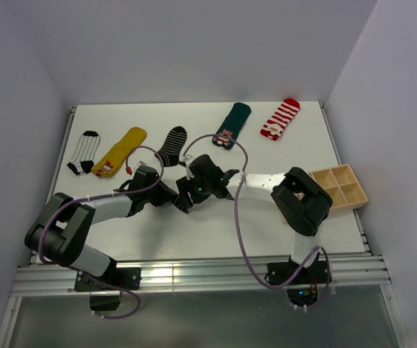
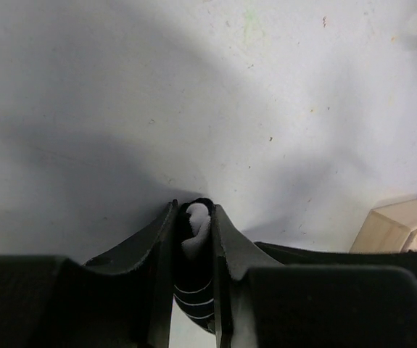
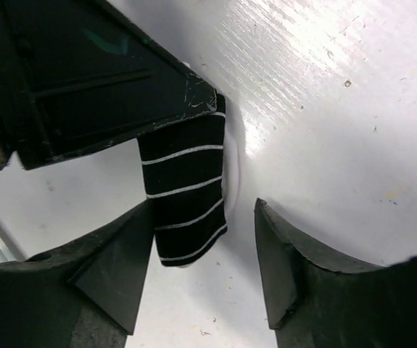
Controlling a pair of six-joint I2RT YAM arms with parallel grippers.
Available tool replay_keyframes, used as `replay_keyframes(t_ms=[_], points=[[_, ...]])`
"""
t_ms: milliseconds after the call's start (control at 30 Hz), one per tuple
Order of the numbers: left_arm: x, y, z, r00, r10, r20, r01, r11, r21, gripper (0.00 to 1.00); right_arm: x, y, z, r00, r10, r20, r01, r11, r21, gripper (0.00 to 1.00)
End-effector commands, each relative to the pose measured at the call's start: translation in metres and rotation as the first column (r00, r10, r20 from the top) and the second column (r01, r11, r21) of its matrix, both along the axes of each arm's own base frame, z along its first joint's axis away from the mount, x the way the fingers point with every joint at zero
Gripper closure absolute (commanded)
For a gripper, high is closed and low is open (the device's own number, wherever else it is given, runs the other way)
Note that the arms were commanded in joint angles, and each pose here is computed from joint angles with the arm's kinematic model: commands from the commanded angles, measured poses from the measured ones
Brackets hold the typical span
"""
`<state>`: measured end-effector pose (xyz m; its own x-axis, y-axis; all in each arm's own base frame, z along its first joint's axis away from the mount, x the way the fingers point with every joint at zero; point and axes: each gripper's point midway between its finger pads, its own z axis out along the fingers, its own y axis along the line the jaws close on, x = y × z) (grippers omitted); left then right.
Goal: Roll the socks
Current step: Roll the sock at the center of the board, then pick up the sock at the center of the board.
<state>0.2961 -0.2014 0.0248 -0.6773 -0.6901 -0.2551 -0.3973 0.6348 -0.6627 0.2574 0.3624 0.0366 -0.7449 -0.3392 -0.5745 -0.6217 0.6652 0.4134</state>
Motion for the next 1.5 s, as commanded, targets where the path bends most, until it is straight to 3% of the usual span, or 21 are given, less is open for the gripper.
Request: replay_keyframes(t_ms=[0,233,400,733,1133,1233,1267,1367,1467], points=[[-0.015,0.016,-0.014,0.997,-0.042,-0.067,0.051,0.988,0.148,0.90,0.014,-0.012,0.016,0.979,-0.027,0.201,0.053,0.991,-0.125,0.36],[-0.013,0.012,-0.011,0.995,-0.073,-0.073,0.084,0.984,0.159,0.91,0.004,0.004,0.039,0.921,0.032,0.388,0.032,0.987,-0.157,0.34],[-0.013,0.010,-0.011,0.993,-0.085,-0.080,0.096,0.983,0.158,0.91,-0.005,0.015,0.036,0.895,0.072,0.440,0.018,0.980,-0.197,0.33],[-0.014,0.006,-0.013,0.991,-0.093,-0.092,0.105,0.984,0.143,0.92,-0.016,0.030,0.008,0.874,0.134,0.467,0.008,0.958,-0.288,0.35],[-0.016,-0.001,-0.012,0.990,-0.105,-0.097,0.115,0.988,0.101,0.92,-0.009,0.023,-0.023,0.868,0.128,0.480,0.057,0.934,-0.352,0.49],[-0.019,-0.004,-0.011,0.988,-0.111,-0.104,0.120,0.989,0.085,0.91,-0.008,0.020,-0.032,0.870,0.133,0.475,0.064,0.924,-0.376,0.60],[-0.020,-0.005,-0.010,0.988,-0.114,-0.106,0.123,0.990,0.076,0.91,-0.009,0.019,-0.034,0.871,0.139,0.472,0.062,0.921,-0.384,0.73],[-0.016,-0.010,-0.003,0.991,-0.121,-0.066,0.123,0.992,0.039,0.87,-0.013,0.012,-0.037,0.881,0.133,0.454,0.065,0.916,-0.396,0.96],[-0.010,-0.006,0.009,0.994,-0.101,-0.028,0.102,0.995,0.020,0.76,-0.021,-0.001,-0.039,0.901,0.119,0.417,0.063,0.916,-0.397,1.00]])
